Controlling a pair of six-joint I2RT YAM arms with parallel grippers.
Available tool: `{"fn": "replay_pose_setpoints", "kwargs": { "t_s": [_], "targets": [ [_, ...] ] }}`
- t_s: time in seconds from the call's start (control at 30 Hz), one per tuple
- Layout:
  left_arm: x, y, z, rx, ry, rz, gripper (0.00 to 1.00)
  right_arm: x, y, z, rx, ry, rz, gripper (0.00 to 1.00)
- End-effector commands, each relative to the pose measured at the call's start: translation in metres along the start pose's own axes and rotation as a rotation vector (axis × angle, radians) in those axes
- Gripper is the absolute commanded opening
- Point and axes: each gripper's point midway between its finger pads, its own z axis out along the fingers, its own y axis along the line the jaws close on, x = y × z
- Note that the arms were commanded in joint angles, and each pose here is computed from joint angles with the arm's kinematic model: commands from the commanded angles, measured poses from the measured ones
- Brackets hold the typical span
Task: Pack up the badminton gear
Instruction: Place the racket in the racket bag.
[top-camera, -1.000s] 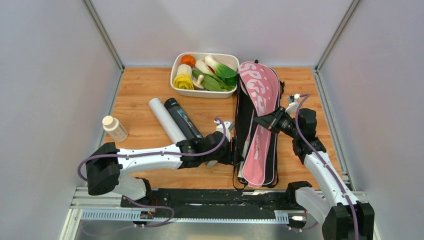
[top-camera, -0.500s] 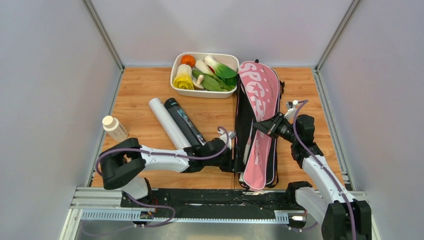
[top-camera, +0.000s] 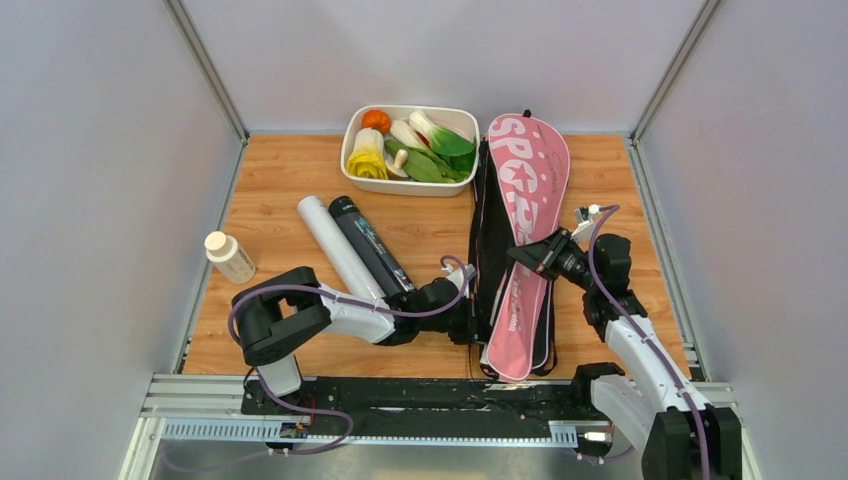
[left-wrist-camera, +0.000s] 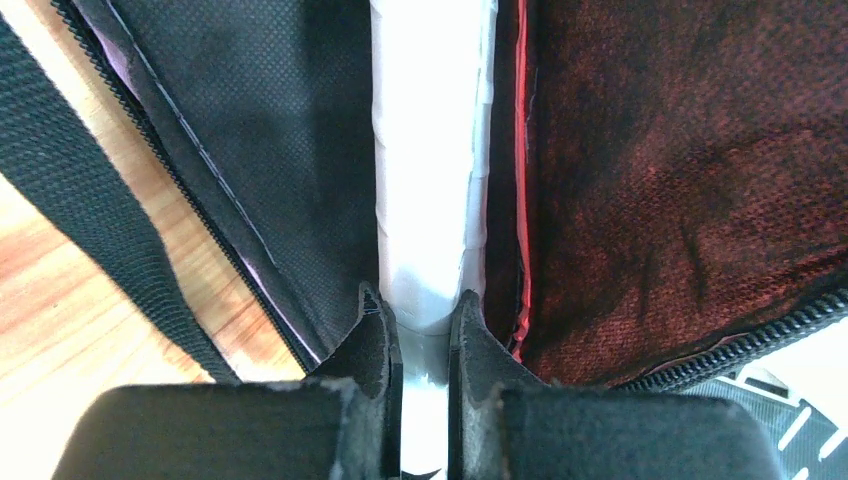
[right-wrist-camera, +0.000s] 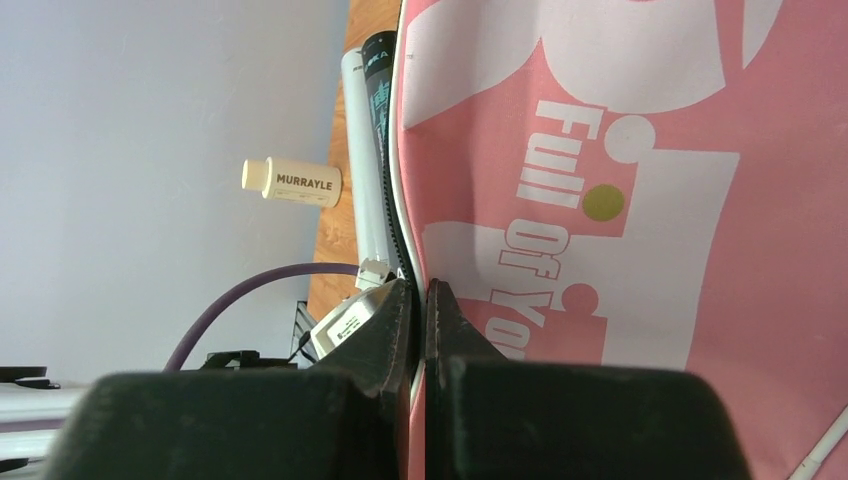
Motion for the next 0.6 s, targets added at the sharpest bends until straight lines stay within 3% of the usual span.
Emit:
{"fn": "replay_pose_setpoints", "kwargs": {
  "t_s": [0.0,0.3,0.57],
  "targets": [
    [-0.028,-0.055,-0.002,0.167,-0.092,0.088,0.0,-0.009,0.032,-0.006,-0.105,-0.021,-0.047,0.0],
    [-0.051,-0.084,-0.006,0.308,-0.209,0.228,0.0,0.0,0.03,-0.008,-0.103,0.023,-0.025,0.0],
    [-0.025,-0.041,0.04,0.201,-0.096,0.213,0.0,-0.005,0.027,-0.004,-0.092,0.001,0.015,0.0]
  ]
}}
